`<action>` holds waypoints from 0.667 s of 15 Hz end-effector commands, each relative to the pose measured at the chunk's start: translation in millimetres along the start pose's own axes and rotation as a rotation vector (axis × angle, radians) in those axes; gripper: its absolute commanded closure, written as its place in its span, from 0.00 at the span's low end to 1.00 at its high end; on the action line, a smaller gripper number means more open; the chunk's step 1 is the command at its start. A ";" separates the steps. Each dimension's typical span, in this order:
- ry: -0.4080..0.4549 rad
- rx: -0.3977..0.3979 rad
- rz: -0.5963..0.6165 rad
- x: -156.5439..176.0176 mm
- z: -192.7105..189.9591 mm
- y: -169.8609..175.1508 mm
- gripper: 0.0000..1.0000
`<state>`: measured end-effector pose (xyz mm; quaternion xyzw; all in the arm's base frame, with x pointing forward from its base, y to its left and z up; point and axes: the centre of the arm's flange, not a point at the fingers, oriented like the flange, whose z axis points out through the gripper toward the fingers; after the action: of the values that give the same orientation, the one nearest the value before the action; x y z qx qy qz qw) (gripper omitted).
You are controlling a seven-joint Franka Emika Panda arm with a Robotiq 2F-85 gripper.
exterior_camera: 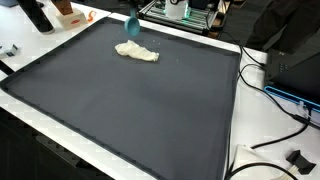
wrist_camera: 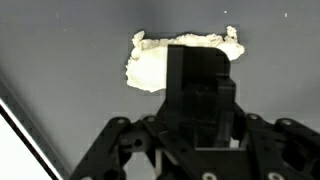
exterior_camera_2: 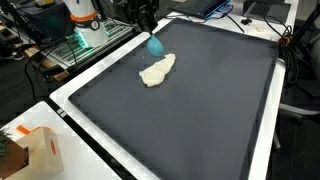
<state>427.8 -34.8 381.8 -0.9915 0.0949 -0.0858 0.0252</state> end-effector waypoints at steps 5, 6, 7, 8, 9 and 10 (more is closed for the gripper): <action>-0.065 -0.085 -0.064 0.2 -32.1 -24.7 0.73; -0.052 -0.050 -0.054 2.6 -20.6 -17.9 0.73; -0.050 -0.051 -0.057 3.5 -22.5 -19.6 0.48; -0.051 -0.051 -0.057 3.5 -22.2 -19.7 0.48; -0.052 -0.051 -0.056 3.6 -21.5 -19.2 0.48; -0.054 -0.051 -0.055 3.6 -20.9 -18.8 0.48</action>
<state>431.1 -17.8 404.2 -0.9960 0.0689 -0.0573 0.0001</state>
